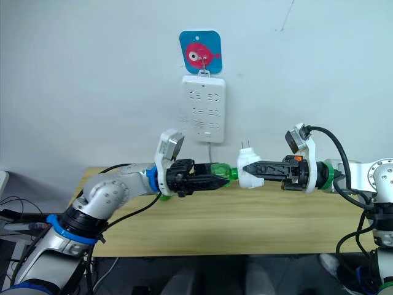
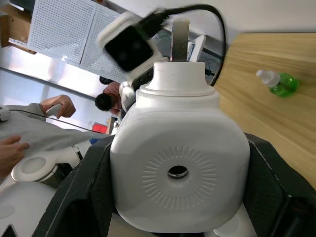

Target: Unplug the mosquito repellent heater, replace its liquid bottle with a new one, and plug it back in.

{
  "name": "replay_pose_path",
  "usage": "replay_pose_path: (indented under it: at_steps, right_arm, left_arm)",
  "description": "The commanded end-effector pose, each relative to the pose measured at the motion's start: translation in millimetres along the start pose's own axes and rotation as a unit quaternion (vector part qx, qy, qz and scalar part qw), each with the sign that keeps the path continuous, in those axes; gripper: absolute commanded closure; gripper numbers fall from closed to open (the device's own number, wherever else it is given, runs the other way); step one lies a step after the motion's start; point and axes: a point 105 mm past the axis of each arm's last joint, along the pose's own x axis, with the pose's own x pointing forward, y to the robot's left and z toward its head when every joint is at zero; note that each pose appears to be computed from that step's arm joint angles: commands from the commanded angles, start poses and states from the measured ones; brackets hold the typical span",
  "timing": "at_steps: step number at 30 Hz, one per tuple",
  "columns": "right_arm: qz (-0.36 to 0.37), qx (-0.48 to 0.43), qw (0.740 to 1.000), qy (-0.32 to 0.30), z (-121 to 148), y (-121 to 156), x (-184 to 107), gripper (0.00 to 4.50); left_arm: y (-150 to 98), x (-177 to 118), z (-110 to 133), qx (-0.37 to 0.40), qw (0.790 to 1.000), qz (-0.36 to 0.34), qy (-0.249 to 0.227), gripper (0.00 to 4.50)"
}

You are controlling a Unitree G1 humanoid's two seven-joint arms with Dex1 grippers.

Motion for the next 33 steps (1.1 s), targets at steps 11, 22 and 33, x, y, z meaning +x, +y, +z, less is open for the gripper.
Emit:
replay_pose_path:
  at_steps: [11,22,33]
  right_arm:
    - [-0.132,0.009,0.989,-0.068,10,-30,-51,1.5]
    - [-0.571,-0.097,0.814,0.049,-24,-166,-158,1.5]
    - [-0.597,-0.061,0.795,0.092,-46,-199,-169,1.5]
  left_arm:
    - [-2,-42,-13,-0.097,0.995,0.036,-0.012,2.16]
    - [8,-40,-19,-0.065,0.996,0.062,-0.01,2.16]
    - [10,-40,-27,-0.061,0.995,0.082,-0.004,2.16]
